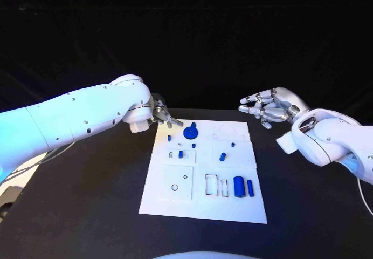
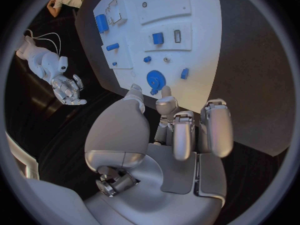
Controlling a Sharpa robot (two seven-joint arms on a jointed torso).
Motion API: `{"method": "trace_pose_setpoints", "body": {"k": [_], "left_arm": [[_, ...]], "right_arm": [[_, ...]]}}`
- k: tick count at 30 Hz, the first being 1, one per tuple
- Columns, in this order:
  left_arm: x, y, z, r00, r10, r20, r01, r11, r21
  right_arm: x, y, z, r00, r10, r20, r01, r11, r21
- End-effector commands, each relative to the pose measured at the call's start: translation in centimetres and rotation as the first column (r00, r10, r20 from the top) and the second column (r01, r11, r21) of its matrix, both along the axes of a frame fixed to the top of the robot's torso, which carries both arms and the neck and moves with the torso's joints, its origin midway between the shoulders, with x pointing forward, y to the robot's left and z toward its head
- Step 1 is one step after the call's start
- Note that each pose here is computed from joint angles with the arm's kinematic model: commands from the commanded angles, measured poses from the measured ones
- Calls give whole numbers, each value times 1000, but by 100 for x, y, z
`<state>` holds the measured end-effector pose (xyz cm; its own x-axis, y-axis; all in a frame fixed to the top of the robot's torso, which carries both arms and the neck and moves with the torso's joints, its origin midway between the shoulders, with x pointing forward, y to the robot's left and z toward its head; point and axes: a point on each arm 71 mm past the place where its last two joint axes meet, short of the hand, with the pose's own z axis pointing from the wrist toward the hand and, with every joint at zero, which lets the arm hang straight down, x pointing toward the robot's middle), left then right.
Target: Assemble the parts on the task board
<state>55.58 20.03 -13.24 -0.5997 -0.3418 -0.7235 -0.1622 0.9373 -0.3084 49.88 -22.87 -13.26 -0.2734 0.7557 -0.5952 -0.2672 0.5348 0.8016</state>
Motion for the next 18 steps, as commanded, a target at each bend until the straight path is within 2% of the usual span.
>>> {"method": "trace_pose_setpoints", "body": {"k": [1, 5, 9, 13, 18], "left_arm": [[64, -30, -22, 999, -26, -45, 27, 999, 33], [200, -32, -65, 999, -11, -38, 14, 997, 80], [278, -30, -136, 999, -4, -50, 10, 994, 112], [320, -35, -223, 998, -2, -68, 11, 992, 128], [335, -39, -295, 996, -4, -84, 16, 989, 144]], "right_arm": [[-4, 23, -7, 1000, 17, -6, -17, 1000, -2], [-2, 41, -8, 1000, 22, -6, -22, 1000, -2], [-3, 51, -8, 1000, 25, -6, -25, 1000, -2], [-1, 58, -9, 1000, 28, -6, -28, 1000, -2], [-1, 62, -10, 1000, 29, -6, -29, 1000, -2]]}}
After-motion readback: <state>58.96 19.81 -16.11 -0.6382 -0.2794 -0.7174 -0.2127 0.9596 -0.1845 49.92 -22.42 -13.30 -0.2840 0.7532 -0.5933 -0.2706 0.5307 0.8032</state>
